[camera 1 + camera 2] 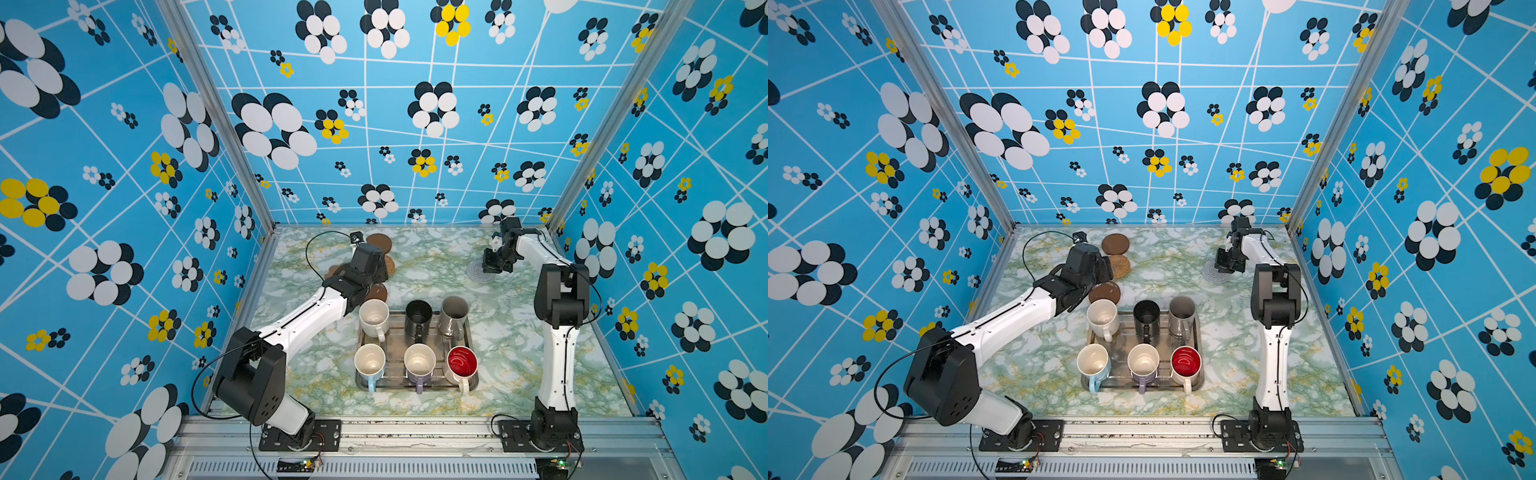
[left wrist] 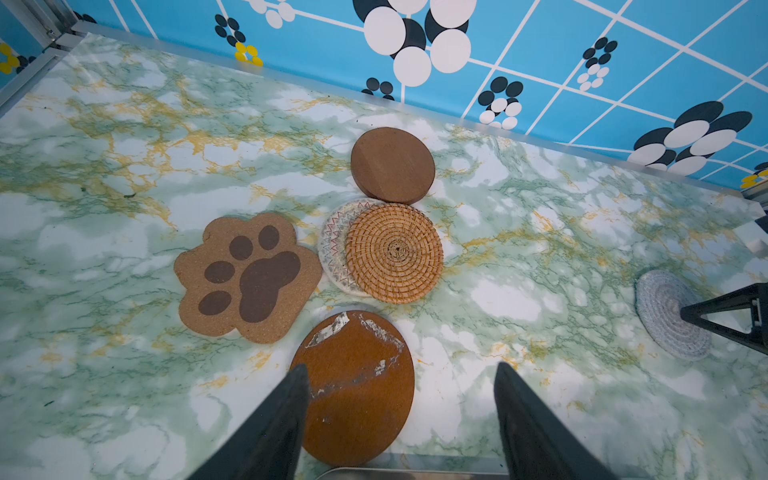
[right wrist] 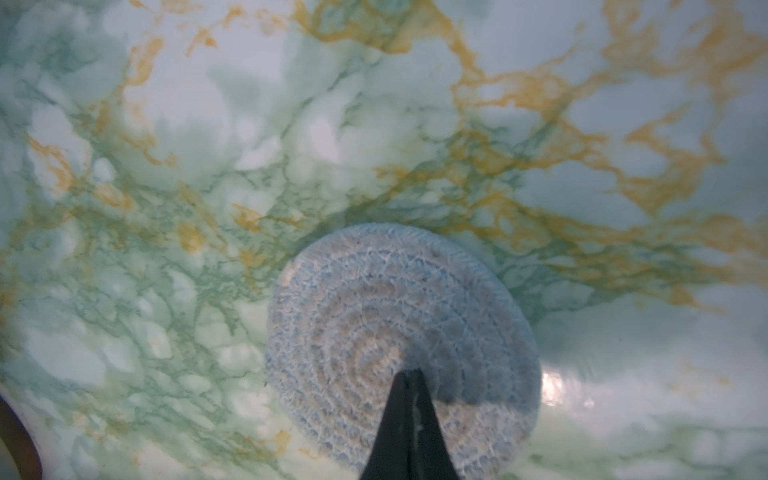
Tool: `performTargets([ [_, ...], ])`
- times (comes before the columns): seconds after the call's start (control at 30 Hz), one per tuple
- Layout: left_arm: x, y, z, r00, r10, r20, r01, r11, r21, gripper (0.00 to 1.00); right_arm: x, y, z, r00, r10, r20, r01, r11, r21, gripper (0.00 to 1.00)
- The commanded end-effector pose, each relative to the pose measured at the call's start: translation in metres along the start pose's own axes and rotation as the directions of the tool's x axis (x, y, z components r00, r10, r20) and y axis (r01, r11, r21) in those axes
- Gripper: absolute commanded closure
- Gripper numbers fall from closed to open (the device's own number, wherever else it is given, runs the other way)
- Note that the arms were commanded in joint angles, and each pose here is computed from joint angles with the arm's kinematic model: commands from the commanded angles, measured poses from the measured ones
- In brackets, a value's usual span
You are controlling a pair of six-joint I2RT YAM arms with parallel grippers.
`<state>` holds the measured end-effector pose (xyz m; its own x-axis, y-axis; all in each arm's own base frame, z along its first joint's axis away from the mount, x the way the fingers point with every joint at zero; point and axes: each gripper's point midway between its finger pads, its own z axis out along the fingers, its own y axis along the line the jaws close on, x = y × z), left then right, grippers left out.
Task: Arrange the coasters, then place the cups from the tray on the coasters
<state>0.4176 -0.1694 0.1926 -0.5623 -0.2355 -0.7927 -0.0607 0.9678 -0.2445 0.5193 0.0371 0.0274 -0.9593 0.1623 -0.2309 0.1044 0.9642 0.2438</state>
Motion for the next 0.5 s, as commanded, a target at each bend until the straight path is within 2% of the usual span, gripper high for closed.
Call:
performTargets([
  [0.0, -0.008, 0.005, -0.008, 1.0, -0.006, 0.027, 0.006, 1.0, -0.002, 0.28, 0.028, -0.034, 0.008, 0.993, 0.043, -0.106, -0.031, 0.993, 0.11, 0.96],
  [0.3, -0.007, 0.006, -0.009, 1.0, -0.011, 0.028, 0.011, 1.0, 0.001, 0.29, 0.021, -0.025, -0.004, 0.995, 0.051, -0.081, -0.046, 0.997, 0.054, 0.96],
  [0.47, -0.007, 0.007, -0.009, 0.999, -0.017, 0.033, 0.017, 1.0, 0.0, 0.28, 0.005, -0.012, -0.03, 0.999, 0.035, -0.027, -0.035, 0.999, 0.023, 0.95],
])
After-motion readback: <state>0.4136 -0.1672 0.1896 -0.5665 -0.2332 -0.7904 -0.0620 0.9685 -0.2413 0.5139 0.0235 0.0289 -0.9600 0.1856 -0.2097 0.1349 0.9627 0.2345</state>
